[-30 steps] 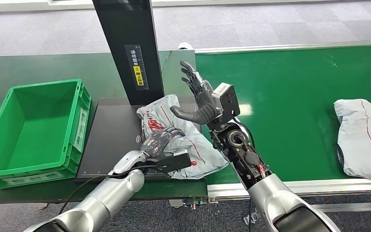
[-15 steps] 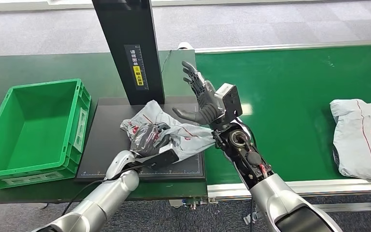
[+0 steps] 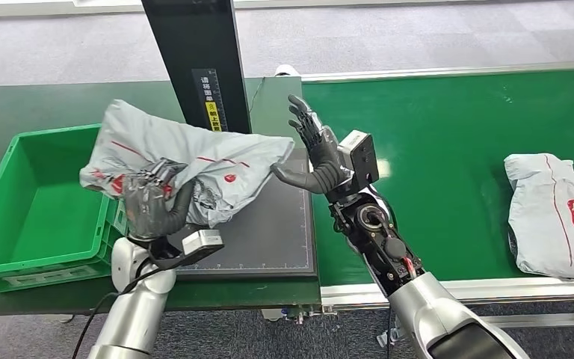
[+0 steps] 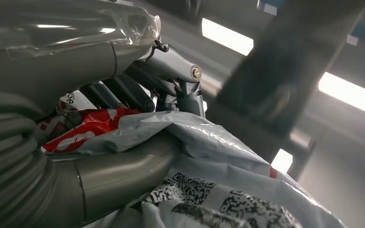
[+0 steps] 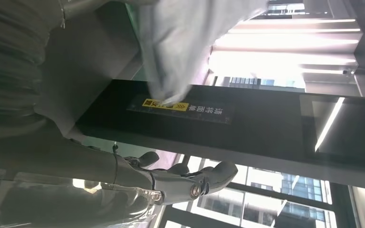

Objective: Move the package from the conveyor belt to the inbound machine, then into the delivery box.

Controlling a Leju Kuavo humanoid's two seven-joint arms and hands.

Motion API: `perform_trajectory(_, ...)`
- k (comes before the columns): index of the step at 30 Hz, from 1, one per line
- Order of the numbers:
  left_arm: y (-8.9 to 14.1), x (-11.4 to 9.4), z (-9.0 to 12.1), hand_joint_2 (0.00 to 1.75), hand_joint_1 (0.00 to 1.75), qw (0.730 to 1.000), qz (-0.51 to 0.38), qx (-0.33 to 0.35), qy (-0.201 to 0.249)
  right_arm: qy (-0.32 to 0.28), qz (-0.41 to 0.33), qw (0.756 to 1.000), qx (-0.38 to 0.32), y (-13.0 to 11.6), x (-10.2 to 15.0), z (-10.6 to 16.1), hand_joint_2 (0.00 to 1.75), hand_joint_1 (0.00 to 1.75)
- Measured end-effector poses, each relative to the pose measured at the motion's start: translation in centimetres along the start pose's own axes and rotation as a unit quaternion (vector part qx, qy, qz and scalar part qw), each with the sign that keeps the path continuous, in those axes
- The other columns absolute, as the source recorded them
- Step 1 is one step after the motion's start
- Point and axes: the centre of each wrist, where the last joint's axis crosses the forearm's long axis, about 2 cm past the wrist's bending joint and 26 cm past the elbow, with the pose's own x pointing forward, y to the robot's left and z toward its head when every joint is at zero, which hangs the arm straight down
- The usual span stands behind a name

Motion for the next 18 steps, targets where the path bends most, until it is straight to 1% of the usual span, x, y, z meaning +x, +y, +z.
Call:
perform_trajectory(4, 2.3, 0.1, -0.8, 1.75, 1.75, 0.998, -0.018, 0.052, -0.009, 0.015, 0.001, 1.0, 0.008, 0.0, -0.1, 0.1, 1.75, 0.0)
perform_trajectory(7, 3.9, 0.2, -1.3, 1.75, 1.75, 0.996, -0.032, 0.083, -0.019, 0.074, -0.026, 0.996, 0.04, 0.2, -0.8, 0.5, 1.75, 0.0)
perform_trajectory(10, 5.3, 0.2, -1.9, 1.75, 1.75, 0.992, -0.06, 0.101, -0.037, 0.126, -0.069, 0.988, 0.054, 0.8, -2.6, 1.8, 1.75, 0.0)
perform_trajectory(14, 6.3, -0.6, -2.1, 1.75, 1.75, 0.989, -0.105, 0.094, -0.047, 0.169, -0.077, 0.981, 0.059, 1.7, -4.4, 3.4, 1.75, 0.0)
perform_trajectory(18, 6.2, -2.7, -1.7, 1.75, 1.75, 0.986, -0.151, 0.057, -0.034, 0.226, -0.06, 0.965, 0.115, 2.5, -5.3, 4.5, 1.75, 0.0)
